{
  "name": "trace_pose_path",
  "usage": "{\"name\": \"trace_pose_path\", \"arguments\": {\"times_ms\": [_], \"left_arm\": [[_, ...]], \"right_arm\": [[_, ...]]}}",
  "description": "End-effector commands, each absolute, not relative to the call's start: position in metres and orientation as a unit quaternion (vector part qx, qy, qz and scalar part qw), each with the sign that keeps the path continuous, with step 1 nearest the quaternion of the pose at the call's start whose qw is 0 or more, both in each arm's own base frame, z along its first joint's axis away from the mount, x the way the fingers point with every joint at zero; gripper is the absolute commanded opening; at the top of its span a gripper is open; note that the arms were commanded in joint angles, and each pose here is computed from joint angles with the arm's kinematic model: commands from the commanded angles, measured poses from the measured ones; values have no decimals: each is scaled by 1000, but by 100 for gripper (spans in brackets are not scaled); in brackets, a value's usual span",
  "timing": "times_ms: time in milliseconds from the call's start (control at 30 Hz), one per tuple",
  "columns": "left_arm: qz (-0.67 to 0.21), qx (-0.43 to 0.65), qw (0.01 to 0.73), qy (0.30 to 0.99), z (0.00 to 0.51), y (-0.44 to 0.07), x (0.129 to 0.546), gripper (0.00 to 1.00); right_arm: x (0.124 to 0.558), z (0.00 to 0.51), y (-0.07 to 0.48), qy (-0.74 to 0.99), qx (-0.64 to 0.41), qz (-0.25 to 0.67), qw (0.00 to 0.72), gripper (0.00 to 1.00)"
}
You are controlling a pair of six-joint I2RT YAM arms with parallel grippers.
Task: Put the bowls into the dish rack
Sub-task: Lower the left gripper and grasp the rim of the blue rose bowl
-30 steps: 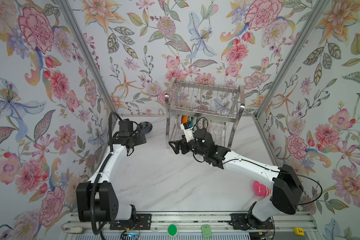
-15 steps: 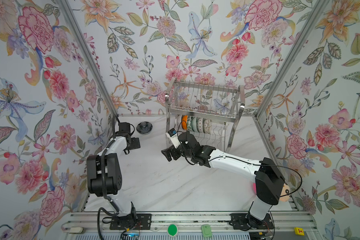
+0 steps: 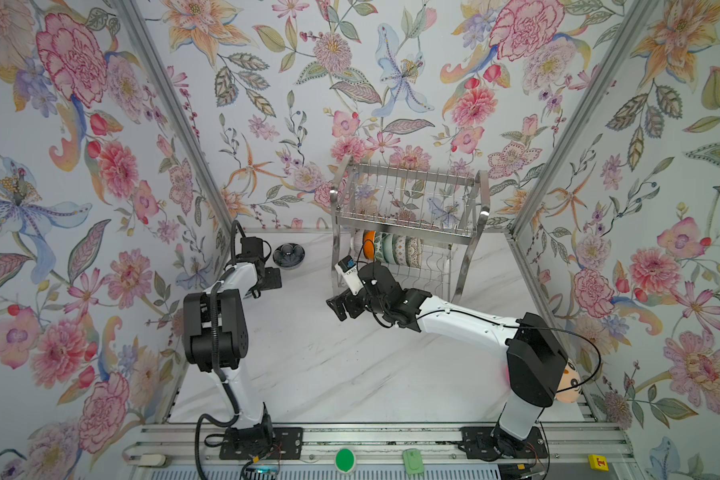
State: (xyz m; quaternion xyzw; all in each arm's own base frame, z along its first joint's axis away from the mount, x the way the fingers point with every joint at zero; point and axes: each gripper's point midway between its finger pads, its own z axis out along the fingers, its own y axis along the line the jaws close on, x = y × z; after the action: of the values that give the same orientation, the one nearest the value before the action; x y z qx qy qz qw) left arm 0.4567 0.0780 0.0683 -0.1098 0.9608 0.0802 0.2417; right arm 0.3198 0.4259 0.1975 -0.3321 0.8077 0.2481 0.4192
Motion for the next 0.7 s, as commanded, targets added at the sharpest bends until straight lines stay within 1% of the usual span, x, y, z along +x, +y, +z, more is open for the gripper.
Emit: {"name": "trace_pose_path", "arguments": {"times_ms": [0, 33, 100, 133, 200, 267, 300, 400, 433, 500, 600, 667], "left_arm": [[70, -100, 241, 963, 63, 77, 464, 91], [68, -100, 238, 964, 61, 77, 464, 90], [64, -100, 235, 965, 57, 75, 464, 83], [60, -101, 234, 965, 55, 74, 463, 76], [54, -101, 234, 965, 54, 72, 462, 67], [54, -104, 236, 965, 55, 72, 460, 54], [56, -104, 236, 965, 54, 72, 459, 51], [58, -103, 230, 966, 51, 73, 456, 46], [59, -102, 228, 966, 51, 73, 456, 42], [60, -102, 227, 967, 51, 73, 456, 37], [62, -103, 230, 966, 54, 74, 456, 24], [63, -102, 229, 966, 53, 74, 456, 21]], "right_arm": [[320, 191, 421, 815, -326, 255, 406, 99], [321, 191, 419, 816, -323, 256, 405, 99], [321, 189, 416, 818, -321, 258, 402, 99], [323, 189, 413, 820, -317, 257, 402, 99], [324, 188, 409, 821, -313, 257, 402, 99], [325, 188, 405, 824, -307, 258, 401, 99], [326, 188, 404, 823, -306, 259, 402, 99], [327, 188, 399, 825, -300, 263, 400, 99], [326, 187, 397, 826, -298, 264, 398, 99], [327, 186, 395, 828, -294, 267, 396, 99], [326, 185, 390, 830, -290, 268, 393, 99], [327, 186, 387, 831, -286, 270, 393, 99]]}}
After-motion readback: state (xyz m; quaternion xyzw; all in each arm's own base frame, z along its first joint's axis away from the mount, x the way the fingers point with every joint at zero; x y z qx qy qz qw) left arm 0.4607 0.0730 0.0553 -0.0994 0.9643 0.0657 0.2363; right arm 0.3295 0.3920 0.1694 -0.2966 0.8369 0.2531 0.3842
